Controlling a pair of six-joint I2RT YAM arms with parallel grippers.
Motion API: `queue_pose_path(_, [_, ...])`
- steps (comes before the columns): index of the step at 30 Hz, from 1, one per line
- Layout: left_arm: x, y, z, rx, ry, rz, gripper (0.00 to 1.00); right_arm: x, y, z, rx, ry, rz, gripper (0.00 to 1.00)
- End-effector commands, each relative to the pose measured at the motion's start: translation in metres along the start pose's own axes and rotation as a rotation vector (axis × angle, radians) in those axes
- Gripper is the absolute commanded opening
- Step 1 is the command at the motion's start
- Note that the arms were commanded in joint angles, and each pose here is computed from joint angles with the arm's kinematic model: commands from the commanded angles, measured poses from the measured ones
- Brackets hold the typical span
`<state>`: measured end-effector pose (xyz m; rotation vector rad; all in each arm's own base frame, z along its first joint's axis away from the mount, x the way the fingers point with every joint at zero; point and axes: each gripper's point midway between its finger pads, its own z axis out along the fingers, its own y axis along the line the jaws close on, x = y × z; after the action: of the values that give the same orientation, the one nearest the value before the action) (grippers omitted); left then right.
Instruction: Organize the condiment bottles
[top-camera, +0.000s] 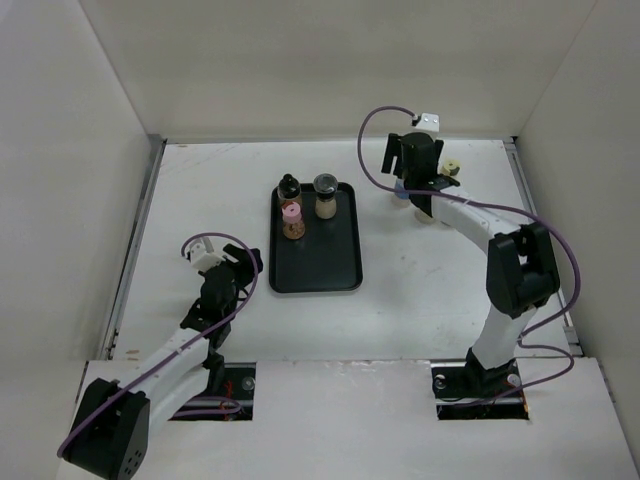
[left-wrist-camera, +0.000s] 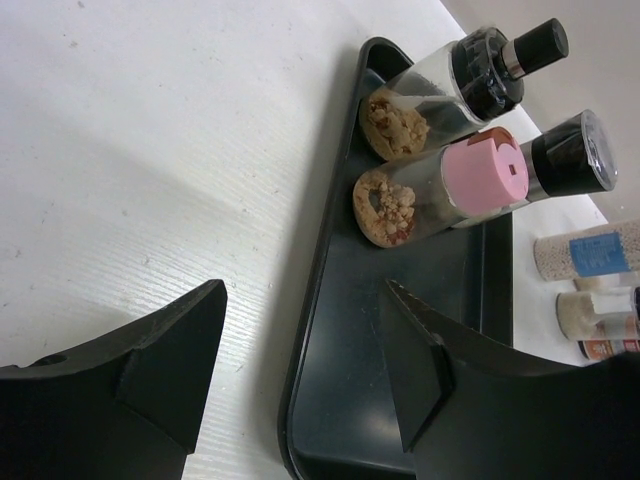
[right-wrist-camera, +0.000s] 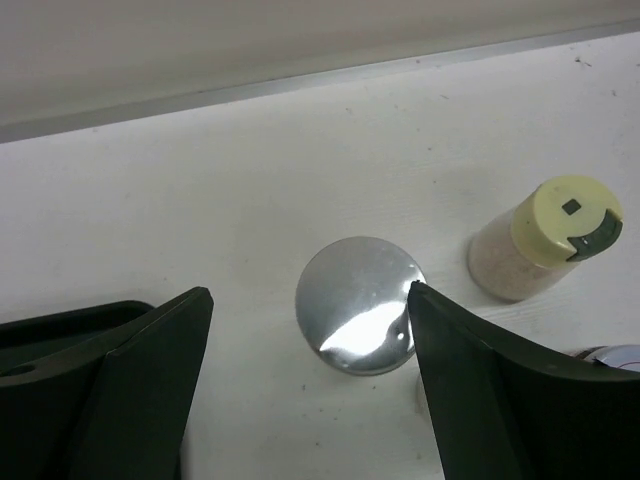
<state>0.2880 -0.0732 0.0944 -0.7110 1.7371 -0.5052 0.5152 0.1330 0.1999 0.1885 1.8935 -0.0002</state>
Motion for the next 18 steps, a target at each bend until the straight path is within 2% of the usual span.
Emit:
queue_pose_path(1, [-0.008,-0.009,0.001,0.028,-0.029,-0.018,0.6,-0.016,-0.011,0.009,0.056,-0.016,-0.032,0.86])
queue_pose_path(9, [-0.007,-0.008,0.003,0.026,-0.025,-0.02,0.6,0.007,-0.014,0.024,0.062,0.034,-0.058,0.82])
queue_pose_path(11, [-0.006,-0.008,0.003,0.025,-0.02,-0.018,0.6,0.008,-0.011,0.026,0.052,0.034,-0.057,0.76])
queue_pose_path(14, [-0.007,-0.009,0.003,0.028,-0.025,-0.02,0.6,0.005,-0.011,0.025,0.053,0.025,-0.045,0.56])
queue_pose_path(18, [-0.008,-0.01,0.003,0.033,-0.025,-0.021,0.6,-0.032,-0.012,0.004,0.041,-0.093,0.003,0.46])
